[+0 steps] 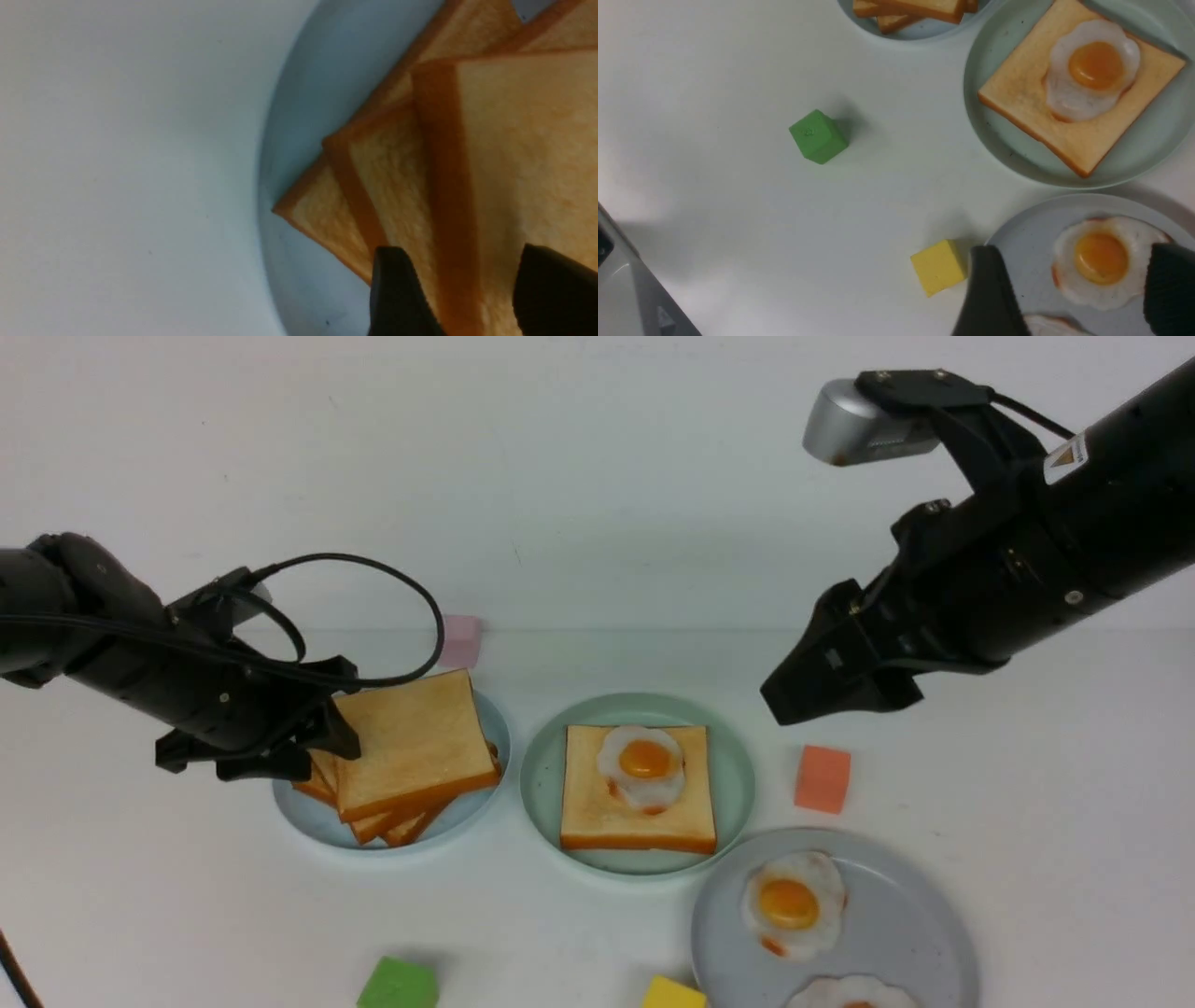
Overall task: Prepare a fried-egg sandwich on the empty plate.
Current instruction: Use the left arm to grab a slice of bread
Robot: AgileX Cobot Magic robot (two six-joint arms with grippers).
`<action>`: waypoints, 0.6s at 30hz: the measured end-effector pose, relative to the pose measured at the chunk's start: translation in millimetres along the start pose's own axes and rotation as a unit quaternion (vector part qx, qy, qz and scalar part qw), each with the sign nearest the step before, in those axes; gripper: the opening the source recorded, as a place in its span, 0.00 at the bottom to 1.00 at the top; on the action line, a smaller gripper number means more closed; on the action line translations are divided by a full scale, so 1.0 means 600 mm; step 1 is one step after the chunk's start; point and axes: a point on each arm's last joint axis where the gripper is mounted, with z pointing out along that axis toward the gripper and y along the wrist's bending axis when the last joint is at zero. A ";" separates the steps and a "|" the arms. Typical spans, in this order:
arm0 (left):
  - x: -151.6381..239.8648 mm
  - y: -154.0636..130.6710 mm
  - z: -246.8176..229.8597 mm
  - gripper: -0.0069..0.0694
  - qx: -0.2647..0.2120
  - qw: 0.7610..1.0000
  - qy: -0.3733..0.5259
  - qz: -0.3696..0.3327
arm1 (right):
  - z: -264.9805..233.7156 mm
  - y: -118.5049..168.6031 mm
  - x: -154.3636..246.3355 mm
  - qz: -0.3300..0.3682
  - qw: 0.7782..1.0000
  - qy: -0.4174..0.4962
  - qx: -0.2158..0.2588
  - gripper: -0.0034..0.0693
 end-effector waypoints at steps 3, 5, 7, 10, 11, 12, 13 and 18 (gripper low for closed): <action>0.000 0.001 0.006 0.56 0.003 1.000 -0.002 0.004 | 0.000 0.000 0.000 0.000 1.000 0.000 -0.001 0.66; -0.001 0.000 0.006 0.56 0.008 1.000 -0.005 0.007 | 0.000 0.001 0.000 0.000 1.000 0.001 -0.002 0.66; -0.002 -0.002 0.006 0.55 0.013 1.000 -0.007 0.006 | 0.000 0.001 0.001 0.000 1.000 0.002 -0.002 0.66; -0.004 -0.006 0.005 0.51 0.027 1.000 -0.012 -0.004 | 0.000 0.001 0.001 0.000 1.000 0.005 -0.004 0.66; -0.004 -0.007 0.005 0.51 0.029 0.999 -0.013 -0.006 | 0.000 0.001 0.002 0.000 1.000 0.005 -0.004 0.66; -0.004 -0.007 0.005 0.50 0.031 0.999 -0.013 -0.008 | 0.000 0.001 0.002 0.000 1.000 0.006 -0.004 0.66; -0.004 -0.007 0.005 0.50 0.031 0.999 -0.013 -0.008 | 0.000 0.001 0.002 0.000 1.000 0.007 -0.005 0.66; -0.004 -0.007 0.009 0.49 0.032 0.999 -0.012 0.005 | 0.000 0.003 0.005 0.000 1.000 0.016 -0.009 0.66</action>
